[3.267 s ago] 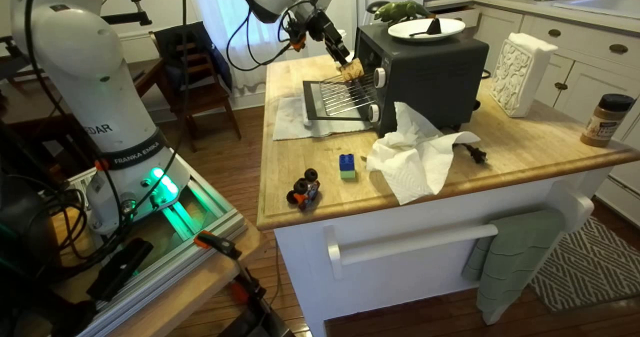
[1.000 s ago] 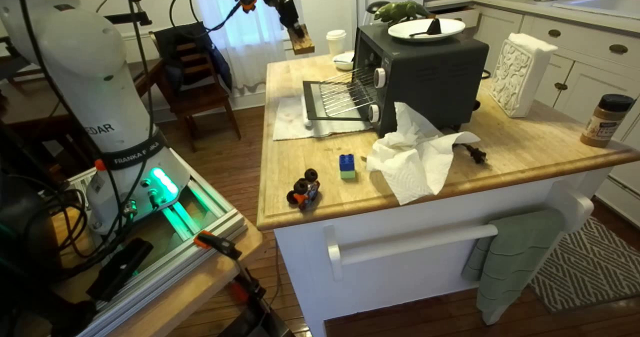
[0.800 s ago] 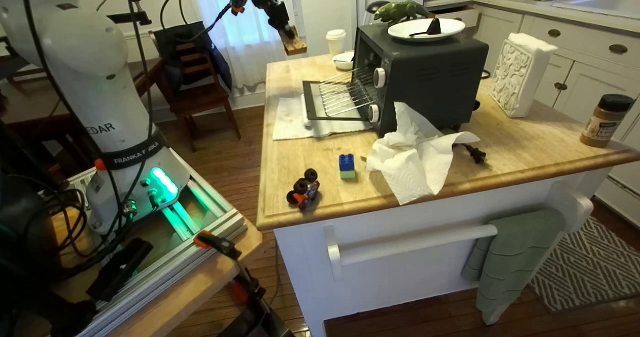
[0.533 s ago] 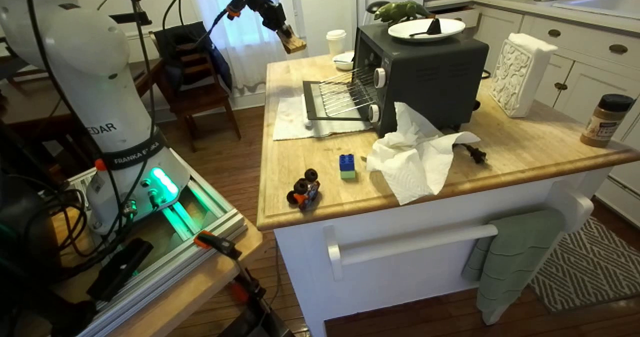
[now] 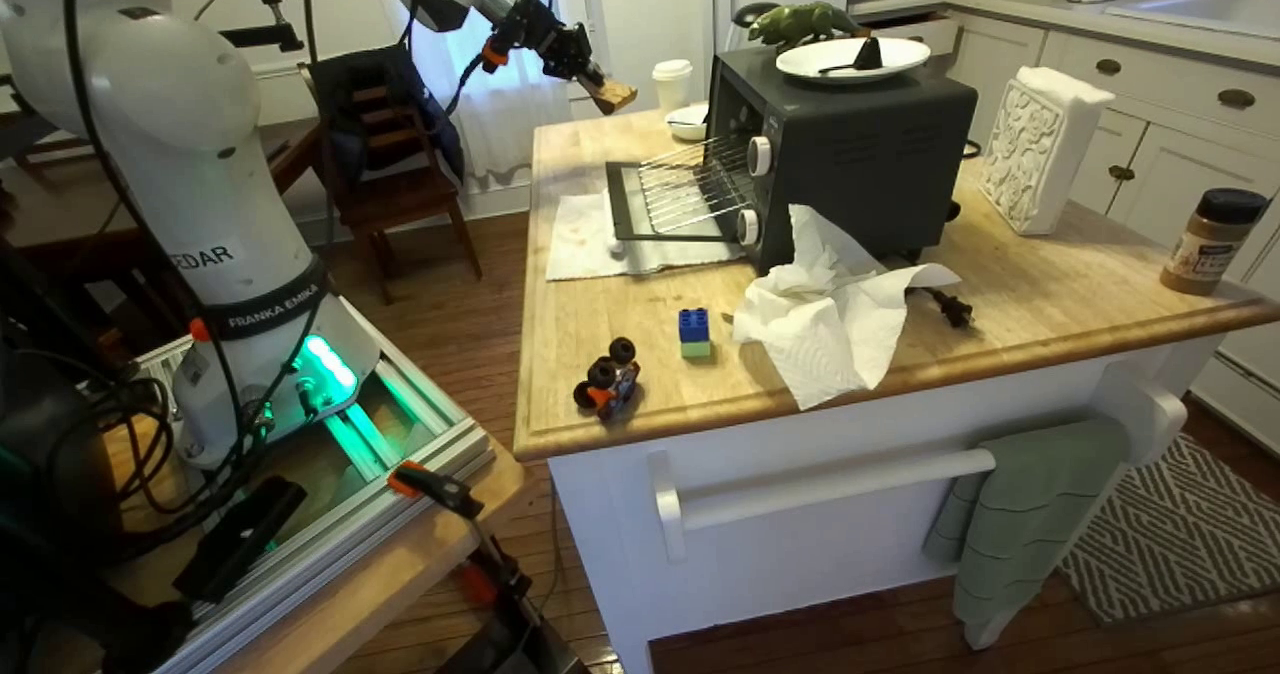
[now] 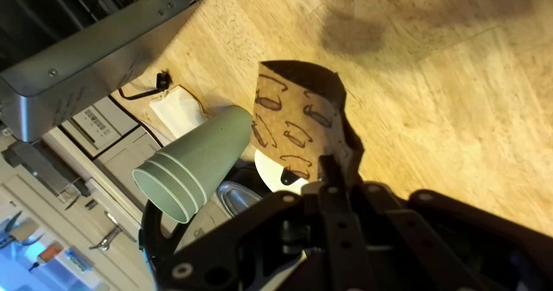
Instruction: Remove the brown pack from the oven rack
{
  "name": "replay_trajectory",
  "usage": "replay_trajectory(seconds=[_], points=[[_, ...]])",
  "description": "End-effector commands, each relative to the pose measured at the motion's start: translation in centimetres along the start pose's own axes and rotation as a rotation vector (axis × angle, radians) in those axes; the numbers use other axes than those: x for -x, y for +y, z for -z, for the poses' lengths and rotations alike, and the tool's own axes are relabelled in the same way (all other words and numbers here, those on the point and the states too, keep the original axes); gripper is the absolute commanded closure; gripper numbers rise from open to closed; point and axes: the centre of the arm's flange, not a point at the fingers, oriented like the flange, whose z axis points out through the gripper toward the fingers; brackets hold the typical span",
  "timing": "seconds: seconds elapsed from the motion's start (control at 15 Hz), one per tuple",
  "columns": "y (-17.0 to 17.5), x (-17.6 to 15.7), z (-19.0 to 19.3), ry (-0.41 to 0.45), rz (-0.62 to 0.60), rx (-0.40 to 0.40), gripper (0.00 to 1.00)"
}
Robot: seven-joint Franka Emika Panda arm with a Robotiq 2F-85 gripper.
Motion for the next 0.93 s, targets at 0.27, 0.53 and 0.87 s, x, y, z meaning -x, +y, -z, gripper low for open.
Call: replay_trajectory(seconds=[0.27, 0.53, 0.87], points=[[-4.3, -0.7, -6.3, 0.072, 0.107, 0.095, 0.99], [-4.7, 0.0, -6.9, 0.023, 0.146, 0.057, 0.7], [-3.2, 0.1, -4.6, -0.044, 0.143, 0.006, 0.36]])
